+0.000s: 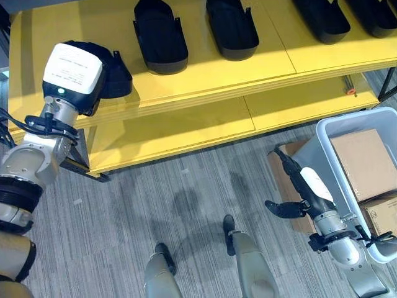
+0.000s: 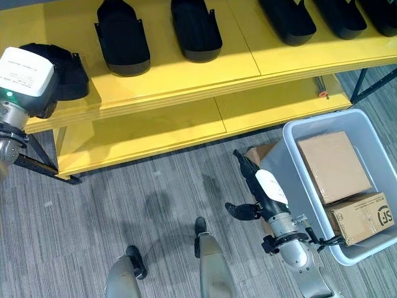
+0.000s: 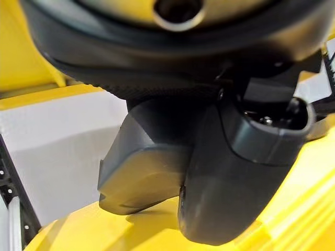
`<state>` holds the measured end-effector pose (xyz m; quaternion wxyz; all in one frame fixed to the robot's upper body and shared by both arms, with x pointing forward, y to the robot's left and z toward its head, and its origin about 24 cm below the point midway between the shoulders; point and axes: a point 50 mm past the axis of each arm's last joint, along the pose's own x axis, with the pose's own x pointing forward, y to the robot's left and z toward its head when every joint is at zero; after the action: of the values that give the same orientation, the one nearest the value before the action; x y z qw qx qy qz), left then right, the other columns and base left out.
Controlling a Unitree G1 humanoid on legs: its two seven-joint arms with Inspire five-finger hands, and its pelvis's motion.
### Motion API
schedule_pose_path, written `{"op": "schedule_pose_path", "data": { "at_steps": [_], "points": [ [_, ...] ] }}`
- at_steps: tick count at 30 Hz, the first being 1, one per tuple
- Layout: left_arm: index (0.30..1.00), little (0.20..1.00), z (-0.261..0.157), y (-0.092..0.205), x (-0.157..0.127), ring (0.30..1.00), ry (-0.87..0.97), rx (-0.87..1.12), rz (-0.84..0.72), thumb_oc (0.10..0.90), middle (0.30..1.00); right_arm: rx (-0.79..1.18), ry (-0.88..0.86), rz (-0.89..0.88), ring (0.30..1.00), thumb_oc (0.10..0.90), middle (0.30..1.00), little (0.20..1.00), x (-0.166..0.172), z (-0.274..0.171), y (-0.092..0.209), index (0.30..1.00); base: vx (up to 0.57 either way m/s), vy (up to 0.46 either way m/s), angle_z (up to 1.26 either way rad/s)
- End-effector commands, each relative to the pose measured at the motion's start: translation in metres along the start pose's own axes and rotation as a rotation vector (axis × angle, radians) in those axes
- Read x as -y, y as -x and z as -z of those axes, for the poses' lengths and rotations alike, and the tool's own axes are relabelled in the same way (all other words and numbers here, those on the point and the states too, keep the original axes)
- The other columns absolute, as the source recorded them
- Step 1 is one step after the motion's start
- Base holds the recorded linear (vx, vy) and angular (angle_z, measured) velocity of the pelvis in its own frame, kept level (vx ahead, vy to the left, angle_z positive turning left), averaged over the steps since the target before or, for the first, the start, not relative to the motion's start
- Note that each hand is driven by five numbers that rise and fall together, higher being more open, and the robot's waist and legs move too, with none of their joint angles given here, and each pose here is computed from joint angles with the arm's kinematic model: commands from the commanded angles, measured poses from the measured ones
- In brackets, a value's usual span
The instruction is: Move parts from the plastic box to the shelf.
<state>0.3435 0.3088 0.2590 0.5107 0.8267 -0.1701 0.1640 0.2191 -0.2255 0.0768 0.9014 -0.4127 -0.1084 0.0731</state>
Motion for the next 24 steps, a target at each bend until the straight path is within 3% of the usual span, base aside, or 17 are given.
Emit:
{"op": "schedule_pose_path", "data": {
  "at_steps": [1,24],
  "points": [
    [0.3,0.3,0.033,-0.011,-0.045,0.3,-0.073,-0.089,-0.169,0.4,0.3,0.188,0.019,0.087,1.0,0.9,1.0,1.0,0.024,-0.028,-0.002,1.0,0.02,0.014,-0.05],
    [0.3,0.3,0.055,-0.021,-0.063,0.3,-0.241,-0.1,-0.142,0.4,0.3,0.201,0.012,0.067,1.0,0.9,1.0,1.0,0.02,-0.028,0.001,1.0,0.02,0.012,0.0]
  ]
}}
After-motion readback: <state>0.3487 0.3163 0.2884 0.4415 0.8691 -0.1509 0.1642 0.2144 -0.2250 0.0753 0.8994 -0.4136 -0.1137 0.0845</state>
